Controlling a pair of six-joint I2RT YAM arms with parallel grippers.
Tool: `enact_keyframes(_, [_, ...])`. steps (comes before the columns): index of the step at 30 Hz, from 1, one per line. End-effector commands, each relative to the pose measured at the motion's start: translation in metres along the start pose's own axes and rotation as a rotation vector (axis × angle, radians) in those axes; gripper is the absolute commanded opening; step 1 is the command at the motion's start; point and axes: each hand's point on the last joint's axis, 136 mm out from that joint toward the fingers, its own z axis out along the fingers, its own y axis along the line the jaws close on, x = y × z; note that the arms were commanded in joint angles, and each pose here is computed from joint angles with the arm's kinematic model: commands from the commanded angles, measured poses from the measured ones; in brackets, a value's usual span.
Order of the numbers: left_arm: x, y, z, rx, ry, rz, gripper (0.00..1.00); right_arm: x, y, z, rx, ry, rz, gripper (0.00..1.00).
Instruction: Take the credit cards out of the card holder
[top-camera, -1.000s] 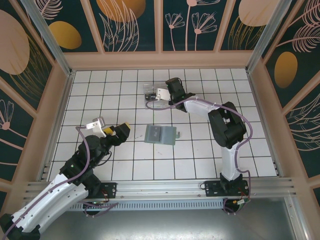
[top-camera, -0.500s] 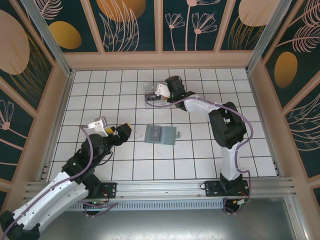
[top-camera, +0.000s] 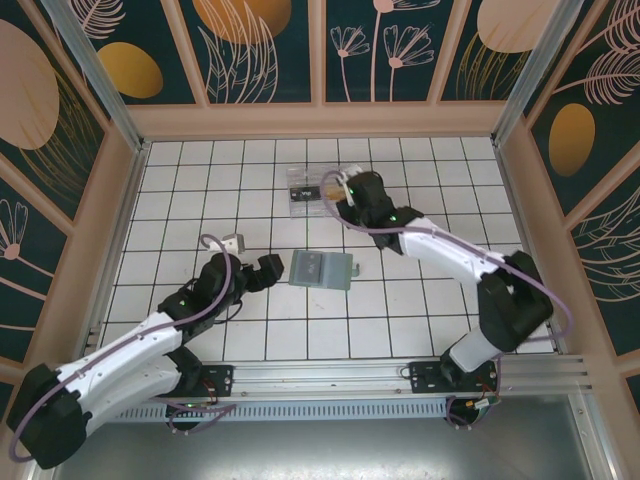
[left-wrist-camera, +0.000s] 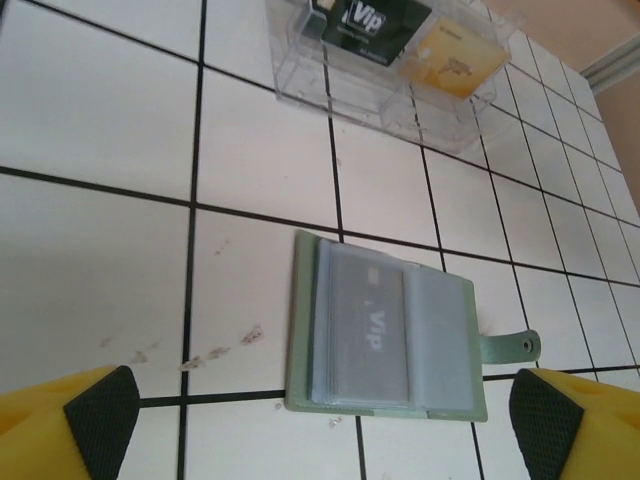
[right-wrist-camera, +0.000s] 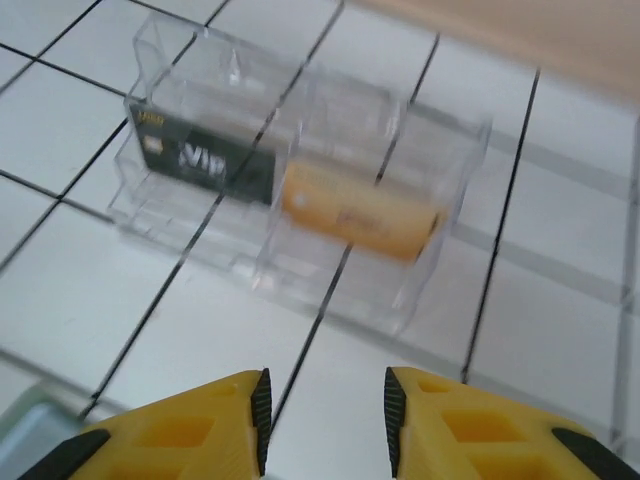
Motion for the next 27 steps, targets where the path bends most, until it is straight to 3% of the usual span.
enact_keyframes(1, [-0.002, -0.018, 0.011, 0.074, 0.013, -0.027, 0.92, 0.058, 0.022, -0.003, -0.102, 0.129, 0.328, 0.37])
enact_keyframes(8, [0.019, -0.024, 0.042, 0.086, 0.122, -0.062, 0.73, 0.122, 0.052, -0.018, -0.252, 0.187, 0.534, 0.32])
enact_keyframes(13, [0.034, -0.029, 0.062, 0.102, 0.201, -0.076, 0.71, 0.139, 0.067, -0.012, -0.322, 0.241, 0.565, 0.32])
enact_keyframes(16, [0.037, -0.032, 0.069, 0.102, 0.224, -0.076, 0.7, 0.138, 0.075, -0.007, -0.352, 0.254, 0.575, 0.3])
enact_keyframes(23, [0.038, -0.031, 0.076, 0.08, 0.237, -0.063, 0.7, 0.109, 0.061, -0.021, -0.234, 0.149, 0.544, 0.31])
enact_keyframes(27, [0.037, -0.029, 0.079, 0.064, 0.233, -0.056, 0.69, 0.096, 0.075, -0.029, -0.264, 0.134, 0.522, 0.33])
